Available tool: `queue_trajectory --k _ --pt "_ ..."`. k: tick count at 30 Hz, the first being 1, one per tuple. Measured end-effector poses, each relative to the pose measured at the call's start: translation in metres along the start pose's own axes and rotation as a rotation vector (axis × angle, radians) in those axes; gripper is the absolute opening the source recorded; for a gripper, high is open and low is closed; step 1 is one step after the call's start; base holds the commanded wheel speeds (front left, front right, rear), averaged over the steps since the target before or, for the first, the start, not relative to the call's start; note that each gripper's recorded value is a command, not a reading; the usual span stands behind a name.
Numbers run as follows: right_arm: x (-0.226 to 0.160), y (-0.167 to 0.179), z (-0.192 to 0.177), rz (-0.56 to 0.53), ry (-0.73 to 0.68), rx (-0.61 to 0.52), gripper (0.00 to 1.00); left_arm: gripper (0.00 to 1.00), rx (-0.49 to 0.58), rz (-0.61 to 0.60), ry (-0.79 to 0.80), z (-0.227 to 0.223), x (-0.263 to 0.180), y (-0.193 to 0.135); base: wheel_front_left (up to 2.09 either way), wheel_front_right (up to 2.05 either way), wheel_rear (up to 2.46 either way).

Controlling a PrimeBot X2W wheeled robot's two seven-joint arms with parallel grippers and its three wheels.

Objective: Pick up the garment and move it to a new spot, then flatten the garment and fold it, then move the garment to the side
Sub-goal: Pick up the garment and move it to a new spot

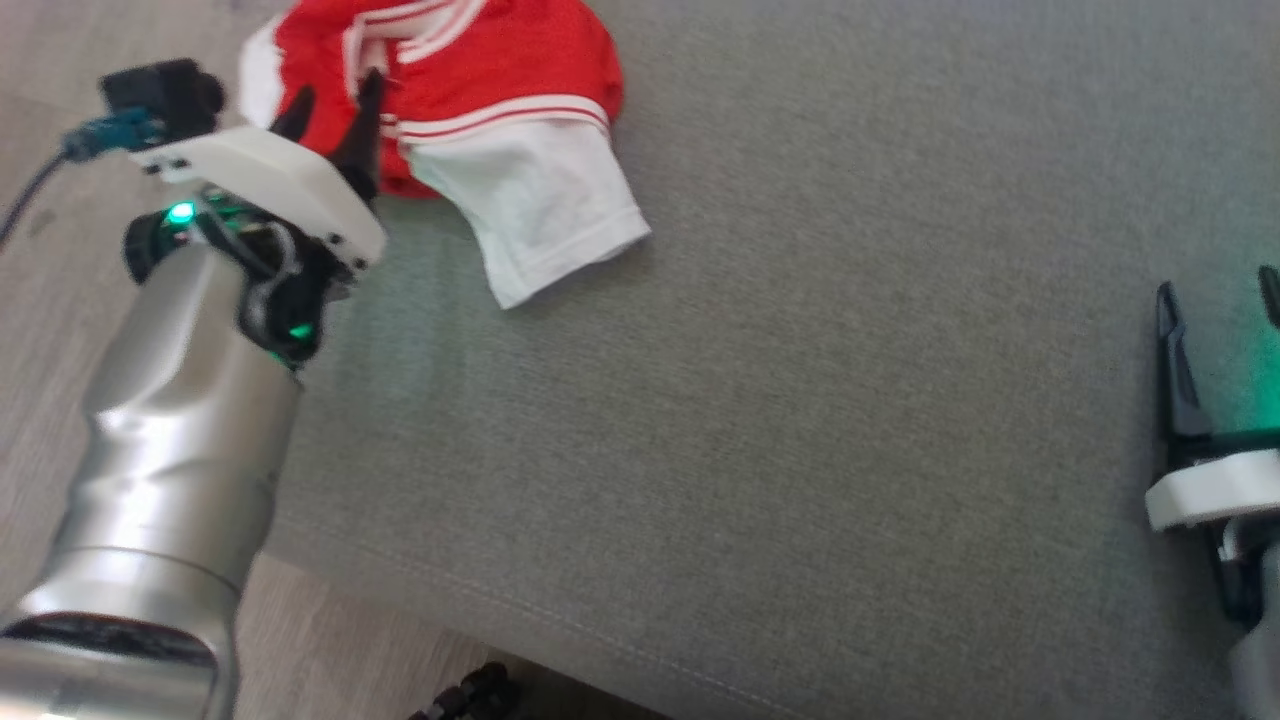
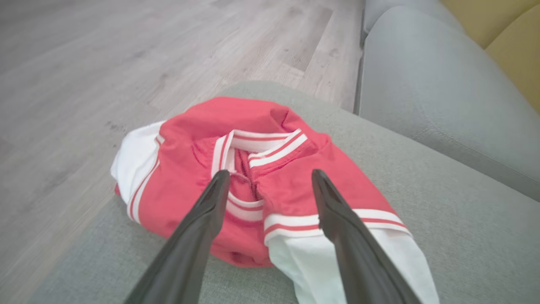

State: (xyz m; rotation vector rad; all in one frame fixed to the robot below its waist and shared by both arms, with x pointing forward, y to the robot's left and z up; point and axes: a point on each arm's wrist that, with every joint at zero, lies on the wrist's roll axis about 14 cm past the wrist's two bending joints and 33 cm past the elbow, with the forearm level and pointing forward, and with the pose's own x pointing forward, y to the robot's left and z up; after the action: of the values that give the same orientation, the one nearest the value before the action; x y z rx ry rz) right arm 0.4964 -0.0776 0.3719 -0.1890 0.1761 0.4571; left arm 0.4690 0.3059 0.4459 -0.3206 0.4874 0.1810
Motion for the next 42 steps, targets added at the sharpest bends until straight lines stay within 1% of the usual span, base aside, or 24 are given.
queue_trajectory --k 3,6,9,13,16,17,18,21,25,28,30,33,36,39,42 --pt "0.001 -0.01 -0.005 -0.021 -0.001 -0.001 1.0 1.0 -0.04 -0.001 0.089 -0.017 0.013 0.002 0.0 0.0 0.0" --pt "0.004 -0.019 -0.009 -0.039 -0.004 -0.011 1.0 1.0 -0.083 -0.037 0.16 -0.034 0.025 -0.011 0.0 0.0 0.0" --pt "0.007 -0.024 -0.011 -0.05 -0.011 -0.012 1.0 1.0 -0.127 -0.07 0.199 -0.046 0.033 -0.022 0.0 0.0 0.0" --pt "0.012 -0.027 -0.014 -0.055 -0.02 -0.015 1.0 1.0 -0.114 -0.054 0.233 -0.056 0.041 -0.015 0.0 0.0 0.0" --pt "0.017 -0.029 -0.016 -0.058 -0.026 -0.019 1.0 1.0 -0.084 -0.039 0.244 -0.061 0.048 -0.01 0.0 0.0 0.0" --pt "0.018 -0.03 -0.016 -0.06 -0.029 -0.018 1.0 0.4 -0.082 -0.041 0.252 -0.064 0.049 -0.011 0.0 0.0 0.0" --pt "0.019 -0.031 -0.016 -0.063 -0.031 -0.018 1.0 0.0 -0.086 -0.044 0.254 -0.065 0.051 -0.013 0.0 0.0 0.0" --pt "0.019 -0.033 -0.015 -0.069 -0.034 -0.019 1.0 0.0 -0.111 -0.071 0.225 -0.061 0.053 -0.022 0.0 0.0 0.0" --pt "0.016 -0.035 -0.008 -0.084 -0.039 -0.002 1.0 0.0 -0.09 -0.11 0.101 -0.028 0.051 -0.028 0.0 0.0 0.0" --pt "0.012 -0.036 0.002 -0.102 -0.048 0.02 1.0 0.0 -0.013 -0.149 -0.017 0.012 0.045 -0.034 0.0 0.0 0.0" --pt "0.007 -0.031 0.008 -0.107 -0.049 0.044 1.0 0.0 0.04 -0.193 -0.11 0.047 0.038 -0.046 0.0 0.0 0.0" --pt "-0.009 -0.021 0.015 -0.119 -0.046 0.094 1.0 0.0 0.138 -0.273 -0.223 0.092 0.021 -0.072 0.0 0.0 0.0" --pt "-0.031 -0.023 0.023 -0.154 -0.049 0.116 1.0 0.0 0.22 -0.356 -0.332 0.133 -0.002 -0.104 0.0 0.0 0.0" --pt "-0.057 -0.029 0.032 -0.2 -0.061 0.133 1.0 0.0 0.313 -0.467 -0.449 0.168 -0.034 -0.149 0.0 0.0 0.0" --pt "-0.084 -0.035 0.04 -0.248 -0.078 0.157 1.0 0.0 0.387 -0.573 -0.542 0.193 -0.067 -0.195 0.0 0.0 0.0"
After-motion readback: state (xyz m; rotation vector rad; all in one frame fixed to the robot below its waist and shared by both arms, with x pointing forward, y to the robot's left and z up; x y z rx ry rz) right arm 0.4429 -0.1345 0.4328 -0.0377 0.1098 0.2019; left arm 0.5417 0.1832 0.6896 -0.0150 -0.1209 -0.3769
